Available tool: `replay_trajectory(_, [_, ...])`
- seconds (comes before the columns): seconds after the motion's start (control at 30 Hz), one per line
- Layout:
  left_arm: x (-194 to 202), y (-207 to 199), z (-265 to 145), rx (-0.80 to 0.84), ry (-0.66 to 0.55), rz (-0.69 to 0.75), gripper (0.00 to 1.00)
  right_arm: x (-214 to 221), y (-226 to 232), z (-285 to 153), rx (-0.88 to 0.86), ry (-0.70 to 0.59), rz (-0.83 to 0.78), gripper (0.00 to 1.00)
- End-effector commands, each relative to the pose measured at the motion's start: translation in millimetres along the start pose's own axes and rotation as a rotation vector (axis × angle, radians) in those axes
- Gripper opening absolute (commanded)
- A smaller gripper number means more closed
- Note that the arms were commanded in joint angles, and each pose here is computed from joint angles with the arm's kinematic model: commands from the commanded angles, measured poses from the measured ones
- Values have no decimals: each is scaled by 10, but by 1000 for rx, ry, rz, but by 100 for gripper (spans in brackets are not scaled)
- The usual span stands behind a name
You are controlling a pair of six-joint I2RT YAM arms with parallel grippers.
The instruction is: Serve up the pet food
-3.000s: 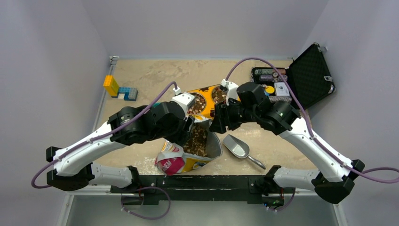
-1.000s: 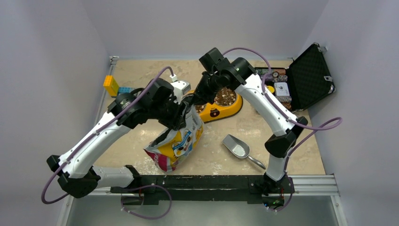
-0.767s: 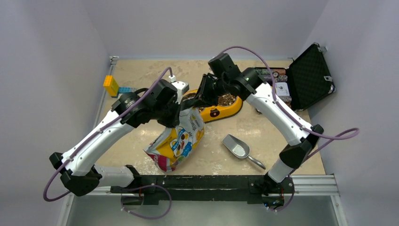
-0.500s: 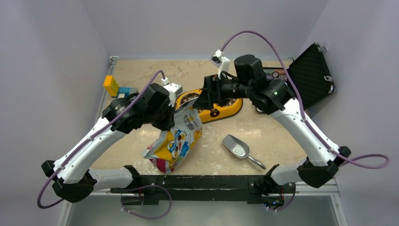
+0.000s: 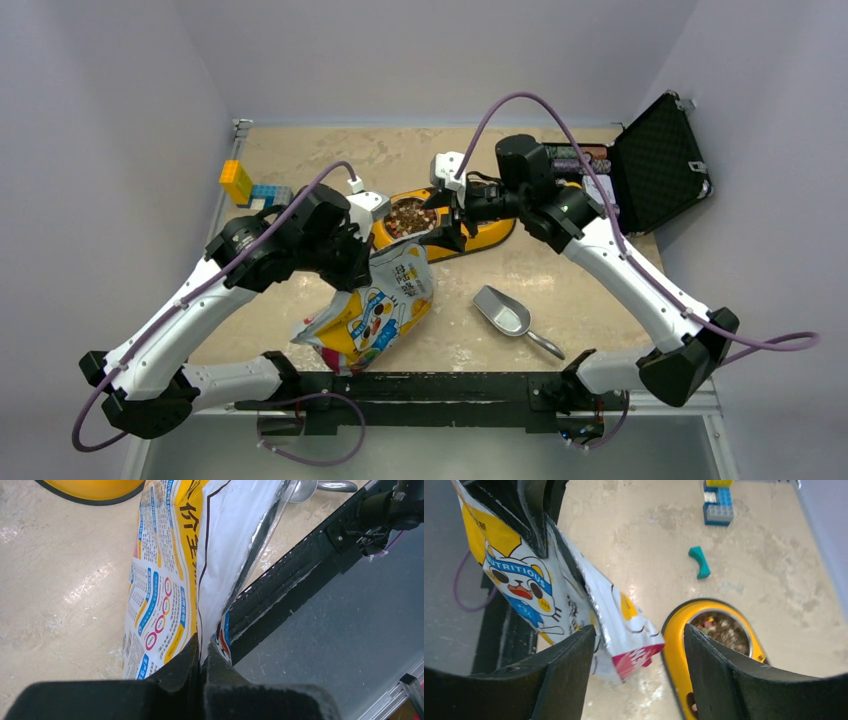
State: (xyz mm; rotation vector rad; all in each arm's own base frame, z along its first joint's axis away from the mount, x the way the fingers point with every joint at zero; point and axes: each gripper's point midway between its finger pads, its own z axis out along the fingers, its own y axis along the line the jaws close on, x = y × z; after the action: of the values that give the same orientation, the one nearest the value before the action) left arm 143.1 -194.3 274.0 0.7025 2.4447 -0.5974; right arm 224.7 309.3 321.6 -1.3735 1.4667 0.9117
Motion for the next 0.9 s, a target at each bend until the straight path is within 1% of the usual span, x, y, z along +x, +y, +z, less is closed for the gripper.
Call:
replay_trajectory(0.0, [-375, -239, -249, 112, -175, 53, 0, -302, 121, -33, -129, -69, -285, 66])
replay_trajectory(0.07, [-387, -244, -264, 115, -183, 55, 0, -264, 163, 6, -133, -49, -320, 63])
replay_trajectory(0.27, [-416, -275, -254, 130, -189, 57, 0, -244, 233, 41, -151, -31, -328, 56])
replay_trajectory(0.33, [-422, -295, -239, 141, -190, 54, 0, -219, 231, 89, -142, -14, -331, 52])
replay_trajectory(0.4, [-430, -305, -222, 147, -193, 51, 0, -182, 209, 149, -137, 10, -321, 37])
replay_trajectory(0.47, [-430, -308, -213, 149, -192, 45, 0, -86, 127, 204, -109, 61, -300, 22])
replay_trajectory(0.53, [-434, -322, -227, 156, -196, 44, 0, -42, 17, 208, -44, 91, -293, 15])
replay_trajectory(0.6, [-442, -339, -242, 164, -199, 44, 0, -62, -32, 178, -3, 87, -304, 13])
replay_trajectory(0.63, [-446, -345, -243, 167, -199, 45, 0, -83, -42, 162, 12, 79, -306, 14])
replay_trajectory(0.67, [-452, -349, -246, 168, -201, 46, 0, -111, -22, 147, 12, 67, -311, 16])
replay_trajectory(0.73, [-458, -354, -248, 170, -201, 46, 0, -133, 24, 130, -4, 57, -321, 26])
replay_trajectory(0.77, [-462, -358, -246, 172, -199, 47, 0, -105, 52, 127, -20, 65, -325, 29])
replay_trajectory(0.87, [-461, -369, -237, 178, -195, 48, 0, -7, 132, 132, -79, 96, -338, 29])
